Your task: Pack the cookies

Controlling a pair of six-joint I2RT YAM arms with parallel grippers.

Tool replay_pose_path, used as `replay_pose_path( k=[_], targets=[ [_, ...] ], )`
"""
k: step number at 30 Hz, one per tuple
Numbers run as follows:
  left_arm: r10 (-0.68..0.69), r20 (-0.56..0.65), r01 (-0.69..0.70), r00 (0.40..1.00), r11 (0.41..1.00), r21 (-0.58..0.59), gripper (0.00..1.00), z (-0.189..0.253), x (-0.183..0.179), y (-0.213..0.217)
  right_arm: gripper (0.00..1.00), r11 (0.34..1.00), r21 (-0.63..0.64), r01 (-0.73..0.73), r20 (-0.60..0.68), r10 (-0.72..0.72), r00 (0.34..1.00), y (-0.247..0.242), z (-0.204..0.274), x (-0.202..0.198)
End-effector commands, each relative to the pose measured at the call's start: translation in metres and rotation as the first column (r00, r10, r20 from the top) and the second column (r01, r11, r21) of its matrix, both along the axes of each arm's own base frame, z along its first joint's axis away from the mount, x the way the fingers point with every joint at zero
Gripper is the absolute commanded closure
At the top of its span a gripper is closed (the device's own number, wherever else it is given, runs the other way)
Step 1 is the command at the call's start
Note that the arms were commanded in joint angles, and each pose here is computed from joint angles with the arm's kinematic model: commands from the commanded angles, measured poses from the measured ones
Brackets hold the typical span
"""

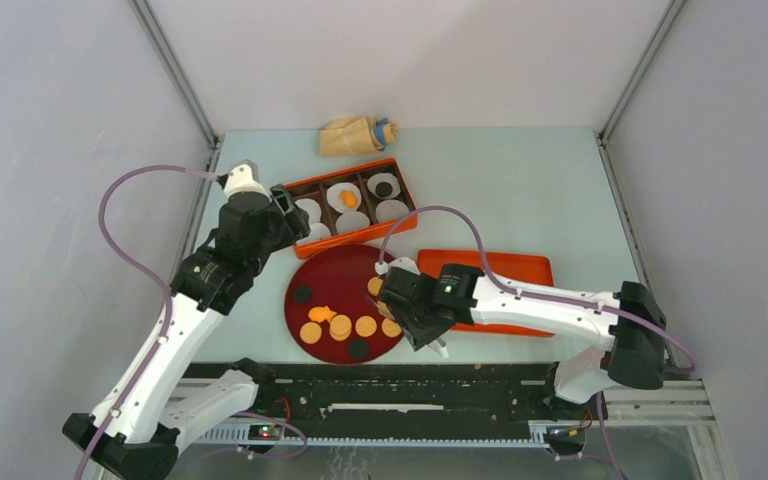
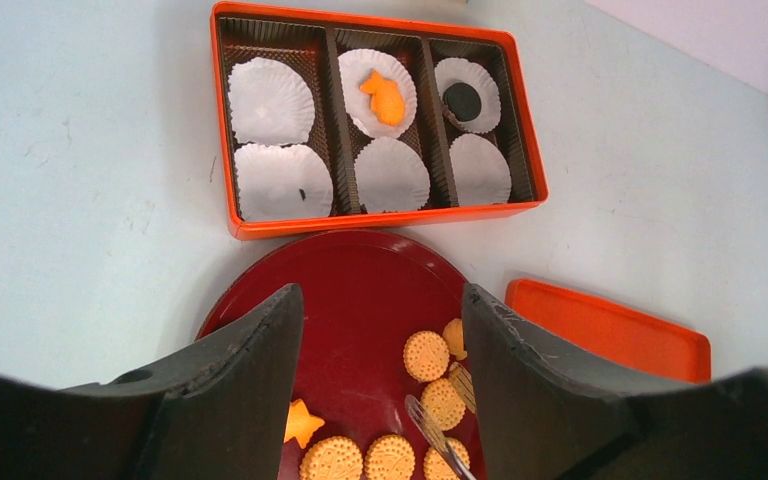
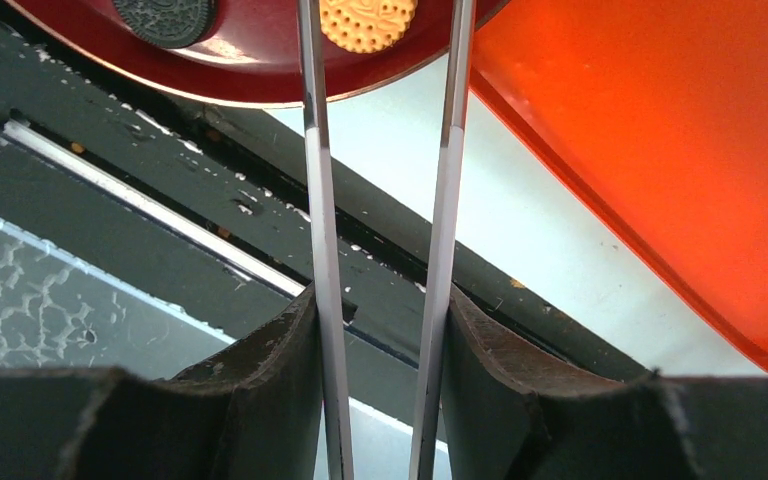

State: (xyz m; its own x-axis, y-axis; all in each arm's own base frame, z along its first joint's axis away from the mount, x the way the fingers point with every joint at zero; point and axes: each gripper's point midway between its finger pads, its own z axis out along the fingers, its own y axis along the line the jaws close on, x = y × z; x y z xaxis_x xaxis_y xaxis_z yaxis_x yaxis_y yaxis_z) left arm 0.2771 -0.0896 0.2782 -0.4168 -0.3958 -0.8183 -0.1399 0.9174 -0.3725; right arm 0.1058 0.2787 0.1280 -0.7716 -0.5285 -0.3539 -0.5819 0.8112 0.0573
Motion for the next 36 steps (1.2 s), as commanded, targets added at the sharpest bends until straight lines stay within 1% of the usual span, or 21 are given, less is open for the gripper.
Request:
replay_pose_path(
  k=[1,6,10,17,18,19,23,27,29,31,36],
  targets=[
    [0.017,0.027,-0.016,0.999,1.0,-0.02,0.36,0.007,-0.001,0.003,0.52,1.0,0.006,0.03,0.026,-0.03,0.999,0.01,-0.007,0.011],
    [0.017,0.033,-0.016,0.999,1.0,-0.019,0.35,0.009,-0.001,0.004,0.53,0.998,0.029,0.054,0.027,-0.054,0.998,0.015,-0.01,0.027],
    [0.017,0.028,-0.017,0.999,1.0,-0.017,0.35,0.007,0.0,0.003,0.53,0.997,0.037,0.06,0.002,-0.061,0.998,0.017,-0.017,0.04],
    [0.023,0.024,-0.023,0.999,1.0,-0.008,0.35,0.005,0.0,0.005,0.54,0.998,0.048,0.029,-0.042,-0.027,0.999,0.025,-0.026,0.039],
    [0.023,0.023,-0.023,0.999,1.0,-0.007,0.35,0.005,0.0,0.005,0.54,0.999,0.046,0.027,-0.04,-0.025,0.999,0.026,-0.025,0.04],
    [0.024,0.019,-0.023,1.0,1.0,-0.006,0.35,0.004,0.001,0.005,0.58,0.999,0.047,0.021,-0.033,-0.019,0.999,0.028,-0.023,0.042],
    [0.018,0.009,-0.018,1.0,1.0,-0.003,0.35,0.001,0.003,0.002,0.68,0.997,0.078,-0.01,0.068,0.005,0.998,0.044,0.01,0.066],
    [0.028,0.021,-0.028,0.999,1.0,0.003,0.35,0.005,0.003,0.005,0.7,0.989,0.141,-0.052,0.186,0.026,0.982,0.067,0.062,0.091],
    [0.043,0.028,-0.043,0.999,0.999,0.011,0.35,0.007,0.002,0.009,0.71,0.983,0.168,-0.071,0.224,0.032,0.974,0.076,0.079,0.102],
    [0.057,0.033,-0.058,0.998,0.998,0.02,0.35,0.009,0.001,0.013,0.71,0.979,0.187,-0.083,0.239,0.037,0.97,0.085,0.089,0.114],
    [0.091,0.057,-0.093,0.994,0.995,0.036,0.35,0.02,-0.001,0.022,0.71,0.972,0.21,-0.104,0.225,0.055,0.973,0.113,0.08,0.148]
  ],
)
